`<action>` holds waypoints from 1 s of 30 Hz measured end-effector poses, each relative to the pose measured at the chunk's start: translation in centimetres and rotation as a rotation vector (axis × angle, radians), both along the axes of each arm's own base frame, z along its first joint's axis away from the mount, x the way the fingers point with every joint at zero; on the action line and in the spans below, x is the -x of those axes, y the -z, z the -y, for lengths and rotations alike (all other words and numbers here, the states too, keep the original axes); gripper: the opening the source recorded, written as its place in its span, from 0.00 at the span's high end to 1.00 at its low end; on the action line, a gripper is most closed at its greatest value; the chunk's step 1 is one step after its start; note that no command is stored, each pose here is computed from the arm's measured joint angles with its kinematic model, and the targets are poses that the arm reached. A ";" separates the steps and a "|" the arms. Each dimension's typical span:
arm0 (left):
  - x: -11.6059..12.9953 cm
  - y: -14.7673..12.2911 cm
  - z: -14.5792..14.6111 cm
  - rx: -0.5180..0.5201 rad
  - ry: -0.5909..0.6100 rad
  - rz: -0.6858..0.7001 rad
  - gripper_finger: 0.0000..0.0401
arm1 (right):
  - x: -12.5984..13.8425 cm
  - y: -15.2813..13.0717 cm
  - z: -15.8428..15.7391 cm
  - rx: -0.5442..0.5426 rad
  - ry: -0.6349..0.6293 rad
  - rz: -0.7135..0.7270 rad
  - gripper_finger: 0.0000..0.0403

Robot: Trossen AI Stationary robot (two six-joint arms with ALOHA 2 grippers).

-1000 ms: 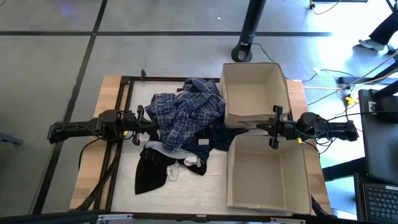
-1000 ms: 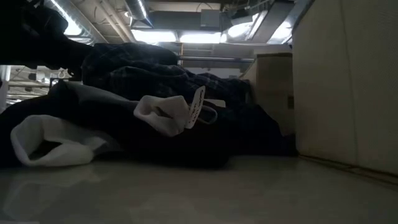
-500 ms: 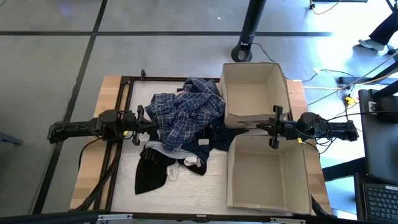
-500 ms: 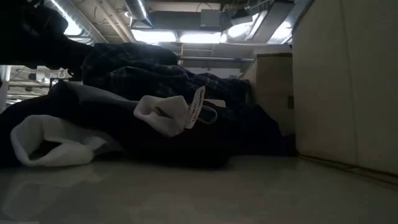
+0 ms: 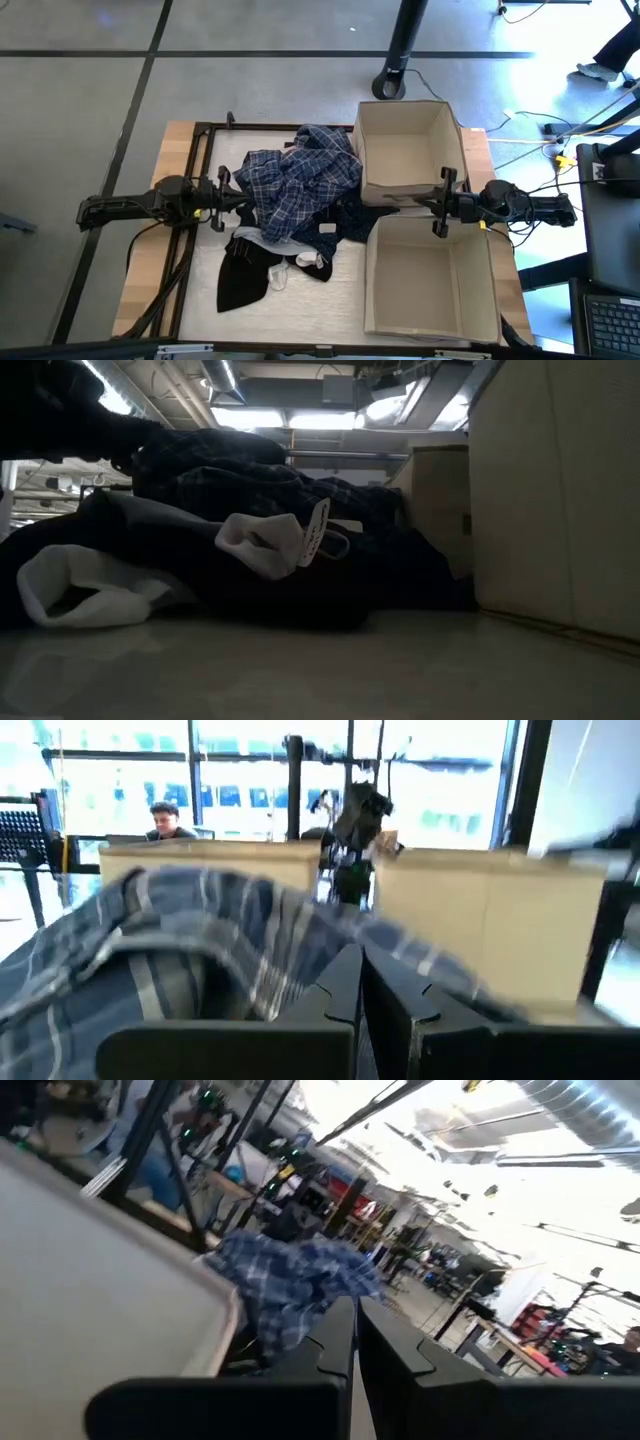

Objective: Sort clothes
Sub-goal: Put the blue checkered polo into the top laundry organizer

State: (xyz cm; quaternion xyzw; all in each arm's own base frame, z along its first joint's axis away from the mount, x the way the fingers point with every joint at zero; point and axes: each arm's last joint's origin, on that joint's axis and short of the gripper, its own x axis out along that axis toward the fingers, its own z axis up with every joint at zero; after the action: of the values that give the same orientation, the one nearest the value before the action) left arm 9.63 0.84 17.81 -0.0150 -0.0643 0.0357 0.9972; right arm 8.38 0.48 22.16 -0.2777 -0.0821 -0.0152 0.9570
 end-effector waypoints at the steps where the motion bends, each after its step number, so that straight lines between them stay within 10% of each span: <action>1: 0.0 -0.2 0.0 0.023 0.003 0.027 0.99 | 0.0 -0.1 0.0 -0.017 -0.003 0.015 0.95; 15: 0.8 -2.8 0.1 -0.141 -0.038 0.294 0.99 | 1.1 -3.6 0.3 -0.140 0.025 0.320 0.95; 30: 1.0 -3.4 0.1 -0.274 -0.078 0.323 0.99 | -7.6 -12.3 -0.1 0.023 0.166 0.000 0.95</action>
State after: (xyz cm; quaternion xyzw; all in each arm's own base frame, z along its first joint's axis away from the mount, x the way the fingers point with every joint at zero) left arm 8.68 0.76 21.16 0.1177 -0.2281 0.0626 0.9645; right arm 16.02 0.62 34.50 -0.2948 -0.0589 -0.0937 0.9491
